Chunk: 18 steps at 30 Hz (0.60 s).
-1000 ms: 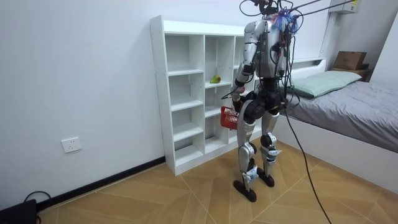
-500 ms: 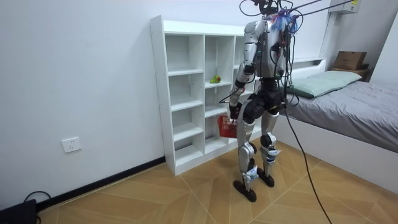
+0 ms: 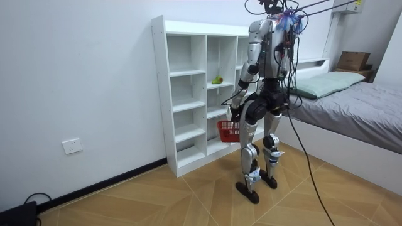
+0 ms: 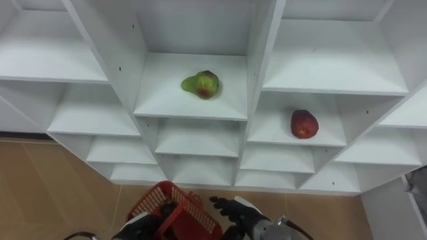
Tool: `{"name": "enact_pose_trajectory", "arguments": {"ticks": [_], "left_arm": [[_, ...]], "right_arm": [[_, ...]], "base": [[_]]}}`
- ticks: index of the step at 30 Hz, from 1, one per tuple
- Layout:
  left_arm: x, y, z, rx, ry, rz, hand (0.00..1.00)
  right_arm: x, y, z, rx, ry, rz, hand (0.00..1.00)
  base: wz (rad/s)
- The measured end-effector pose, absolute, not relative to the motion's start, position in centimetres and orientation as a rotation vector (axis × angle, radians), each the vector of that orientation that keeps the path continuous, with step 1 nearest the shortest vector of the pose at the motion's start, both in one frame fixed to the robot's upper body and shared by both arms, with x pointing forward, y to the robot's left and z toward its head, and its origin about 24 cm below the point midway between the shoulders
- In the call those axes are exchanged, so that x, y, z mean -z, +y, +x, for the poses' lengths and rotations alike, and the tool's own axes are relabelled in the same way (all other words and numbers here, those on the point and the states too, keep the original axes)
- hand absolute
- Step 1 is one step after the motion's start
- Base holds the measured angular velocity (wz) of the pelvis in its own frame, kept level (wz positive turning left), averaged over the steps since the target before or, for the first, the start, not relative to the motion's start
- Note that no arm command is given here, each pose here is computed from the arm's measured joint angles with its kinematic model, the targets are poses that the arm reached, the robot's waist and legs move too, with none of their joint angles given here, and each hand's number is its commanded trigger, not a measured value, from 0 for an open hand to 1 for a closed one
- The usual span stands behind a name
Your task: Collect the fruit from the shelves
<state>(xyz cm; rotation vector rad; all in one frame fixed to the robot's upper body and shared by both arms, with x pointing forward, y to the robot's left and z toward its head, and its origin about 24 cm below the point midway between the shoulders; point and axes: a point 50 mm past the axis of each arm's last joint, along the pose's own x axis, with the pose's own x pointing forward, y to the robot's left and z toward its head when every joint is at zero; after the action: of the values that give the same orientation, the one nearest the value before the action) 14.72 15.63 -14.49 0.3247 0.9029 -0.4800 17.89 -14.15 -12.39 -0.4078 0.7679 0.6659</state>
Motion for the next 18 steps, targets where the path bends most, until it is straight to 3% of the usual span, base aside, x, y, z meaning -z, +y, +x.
{"name": "enact_pose_trajectory", "arguments": {"ticks": [10,18], "left_arm": [[14.7,16.2,14.4,0.424,0.926,0.303,1.0],[15.0,17.7,13.8,0.316,0.967,0.236,1.0]], "right_arm": [[12.1,-14.0,17.8,-0.676,0.742,-0.409,0.0],[9.3,-12.5,20.0,-0.709,0.563,-0.43,0.0]], "base": [[0.0],[0.0]]}}
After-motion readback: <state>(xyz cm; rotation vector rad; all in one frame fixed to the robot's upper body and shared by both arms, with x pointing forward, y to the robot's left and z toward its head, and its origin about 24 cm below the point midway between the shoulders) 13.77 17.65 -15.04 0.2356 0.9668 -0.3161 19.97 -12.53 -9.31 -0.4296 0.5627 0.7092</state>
